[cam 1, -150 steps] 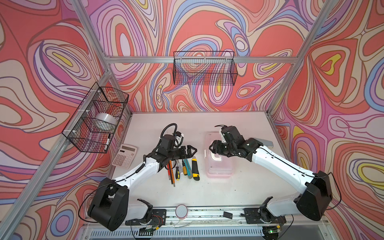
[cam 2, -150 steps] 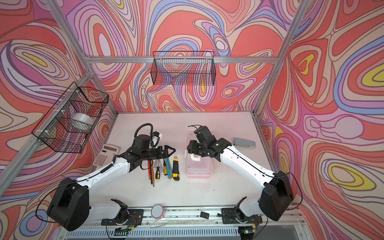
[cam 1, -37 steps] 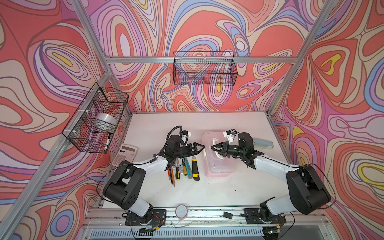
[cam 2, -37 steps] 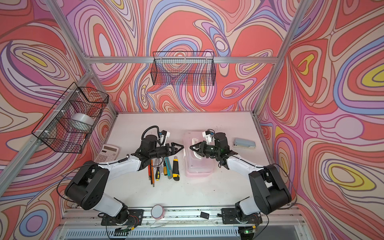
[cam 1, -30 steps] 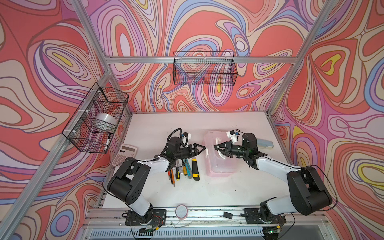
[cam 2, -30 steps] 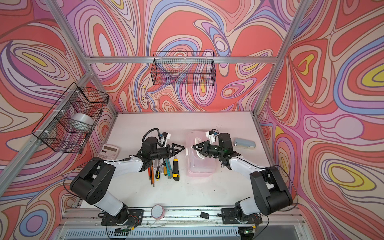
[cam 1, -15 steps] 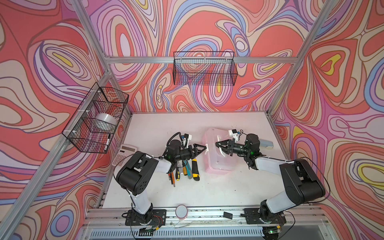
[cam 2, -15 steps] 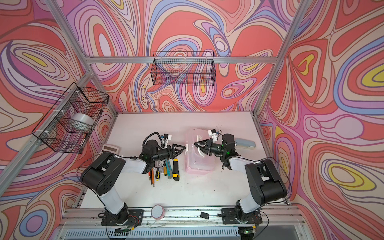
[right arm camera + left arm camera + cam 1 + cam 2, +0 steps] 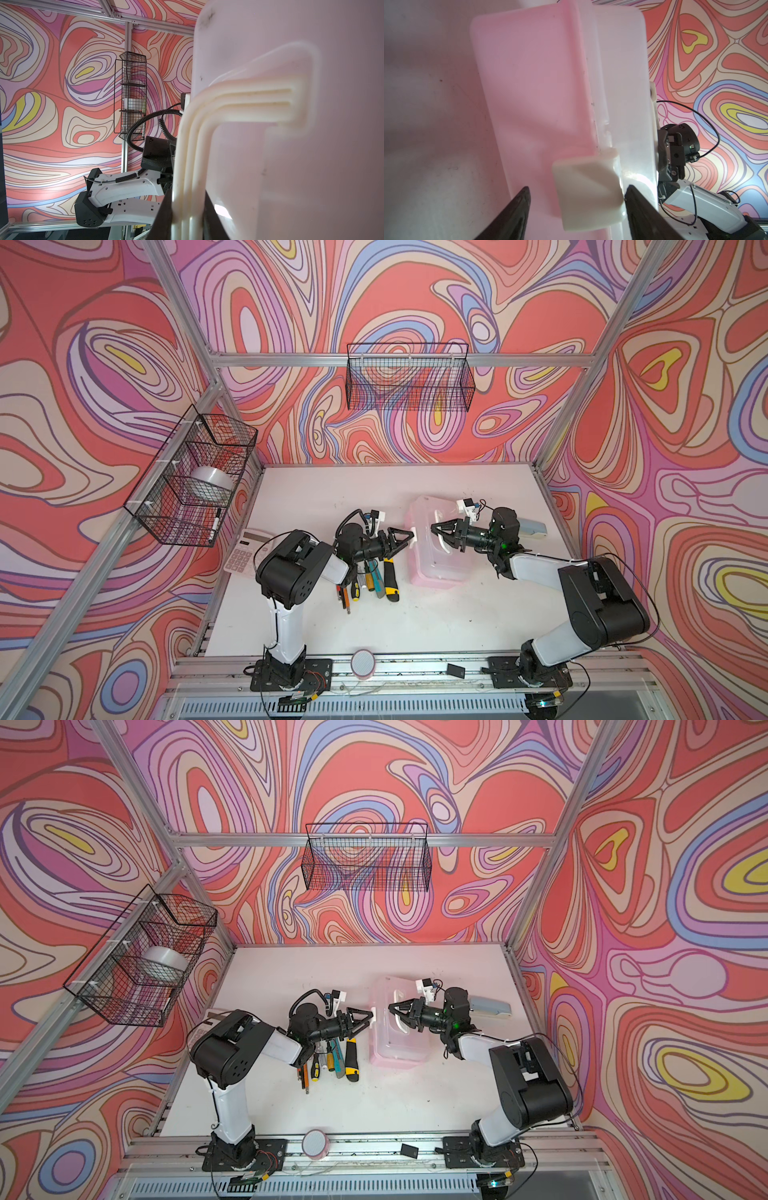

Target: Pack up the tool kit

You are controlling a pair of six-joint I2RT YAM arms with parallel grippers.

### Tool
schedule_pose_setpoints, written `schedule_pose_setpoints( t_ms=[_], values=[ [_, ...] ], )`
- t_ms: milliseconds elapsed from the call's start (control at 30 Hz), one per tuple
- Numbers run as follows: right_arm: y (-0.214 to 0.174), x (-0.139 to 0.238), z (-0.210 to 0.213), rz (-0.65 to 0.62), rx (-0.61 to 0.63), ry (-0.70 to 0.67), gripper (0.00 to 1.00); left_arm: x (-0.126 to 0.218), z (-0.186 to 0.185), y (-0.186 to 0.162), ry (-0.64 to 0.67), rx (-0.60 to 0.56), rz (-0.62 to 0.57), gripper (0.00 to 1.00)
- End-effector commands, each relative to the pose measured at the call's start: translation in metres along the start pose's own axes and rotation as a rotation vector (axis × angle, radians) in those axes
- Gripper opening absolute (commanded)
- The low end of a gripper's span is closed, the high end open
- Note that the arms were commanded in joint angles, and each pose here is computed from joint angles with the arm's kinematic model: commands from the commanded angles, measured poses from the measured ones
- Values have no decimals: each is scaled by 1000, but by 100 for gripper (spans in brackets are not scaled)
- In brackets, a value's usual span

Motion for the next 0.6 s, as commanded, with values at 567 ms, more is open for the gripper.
schedule_pose_setpoints(
  t_ms=[567],
  values=[
    [-4, -6, -43, 14, -23, -91, 0, 16, -108, 26, -267, -127, 25, 73]
  ],
)
Point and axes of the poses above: each gripper's point midway between its finger pads, its own x axis back along the fingers, its own z axis along the line the jaws close on, y = z × x, the point moved 5 cm from there along x, back along the fingers, and after that the axes turned 2 degrees about x, right-handed, at the moved point
